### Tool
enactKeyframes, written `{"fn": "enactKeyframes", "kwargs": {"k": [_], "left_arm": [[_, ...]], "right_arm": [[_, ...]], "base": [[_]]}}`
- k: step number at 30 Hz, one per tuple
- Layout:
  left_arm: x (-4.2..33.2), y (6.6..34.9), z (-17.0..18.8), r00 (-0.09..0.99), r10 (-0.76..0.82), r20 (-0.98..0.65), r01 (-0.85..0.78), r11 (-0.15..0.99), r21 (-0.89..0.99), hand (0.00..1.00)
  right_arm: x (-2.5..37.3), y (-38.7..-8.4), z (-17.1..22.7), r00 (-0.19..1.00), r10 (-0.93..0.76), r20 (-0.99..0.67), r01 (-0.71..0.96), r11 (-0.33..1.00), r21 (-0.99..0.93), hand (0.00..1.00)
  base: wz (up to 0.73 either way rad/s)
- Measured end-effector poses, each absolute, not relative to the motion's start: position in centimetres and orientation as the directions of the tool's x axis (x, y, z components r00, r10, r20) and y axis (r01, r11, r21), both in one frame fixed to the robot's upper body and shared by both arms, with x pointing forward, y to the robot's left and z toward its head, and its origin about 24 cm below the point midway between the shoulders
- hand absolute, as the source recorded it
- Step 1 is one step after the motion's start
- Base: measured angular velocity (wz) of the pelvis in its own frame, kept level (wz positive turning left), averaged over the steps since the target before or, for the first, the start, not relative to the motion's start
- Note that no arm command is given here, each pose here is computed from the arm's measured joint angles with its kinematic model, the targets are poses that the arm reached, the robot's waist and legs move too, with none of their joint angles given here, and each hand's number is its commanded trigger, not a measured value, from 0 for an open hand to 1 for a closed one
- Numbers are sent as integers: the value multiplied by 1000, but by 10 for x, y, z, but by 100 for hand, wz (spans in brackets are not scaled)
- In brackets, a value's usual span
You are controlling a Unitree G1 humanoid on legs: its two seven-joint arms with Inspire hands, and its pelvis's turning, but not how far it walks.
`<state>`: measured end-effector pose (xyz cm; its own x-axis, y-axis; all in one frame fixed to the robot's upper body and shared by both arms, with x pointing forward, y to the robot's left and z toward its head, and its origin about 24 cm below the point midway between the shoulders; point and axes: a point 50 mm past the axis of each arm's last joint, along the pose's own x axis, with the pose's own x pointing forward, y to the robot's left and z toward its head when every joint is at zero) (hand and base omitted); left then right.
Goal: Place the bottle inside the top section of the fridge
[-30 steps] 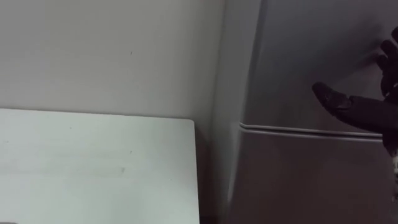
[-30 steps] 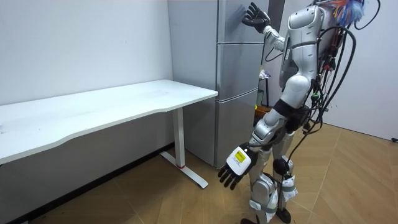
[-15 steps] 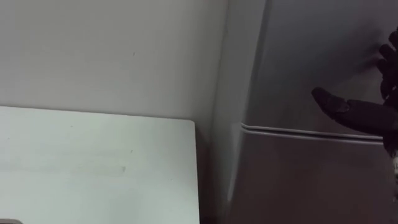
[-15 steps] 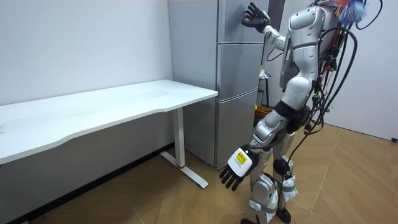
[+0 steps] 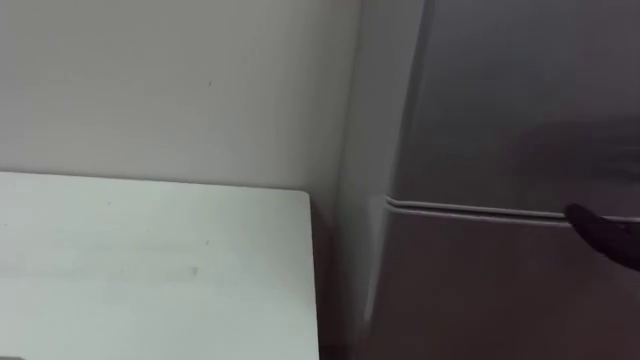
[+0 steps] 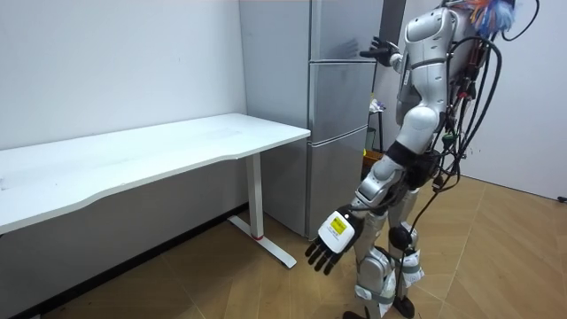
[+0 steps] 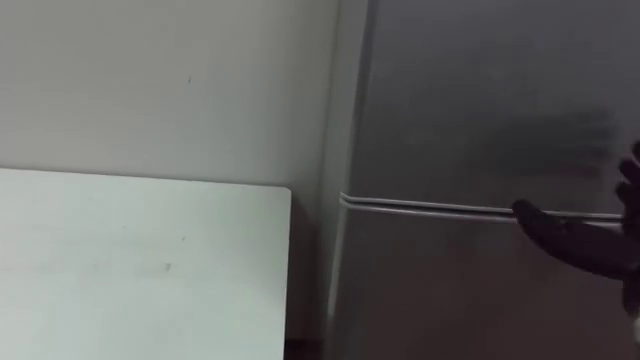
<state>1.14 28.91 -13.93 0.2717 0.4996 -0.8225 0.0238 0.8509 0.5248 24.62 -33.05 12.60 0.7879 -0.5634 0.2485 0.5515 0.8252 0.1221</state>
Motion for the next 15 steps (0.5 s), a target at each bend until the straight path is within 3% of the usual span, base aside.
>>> {"fn": "enactKeyframes", "kwargs": {"k": [15], "left_arm": [[12, 291, -138, 285, 527, -800, -6, 836, 549, 0]], "right_arm": [[186, -383, 75, 543, -839, -12, 826, 532, 186, 0]], "base": [[-4]]}}
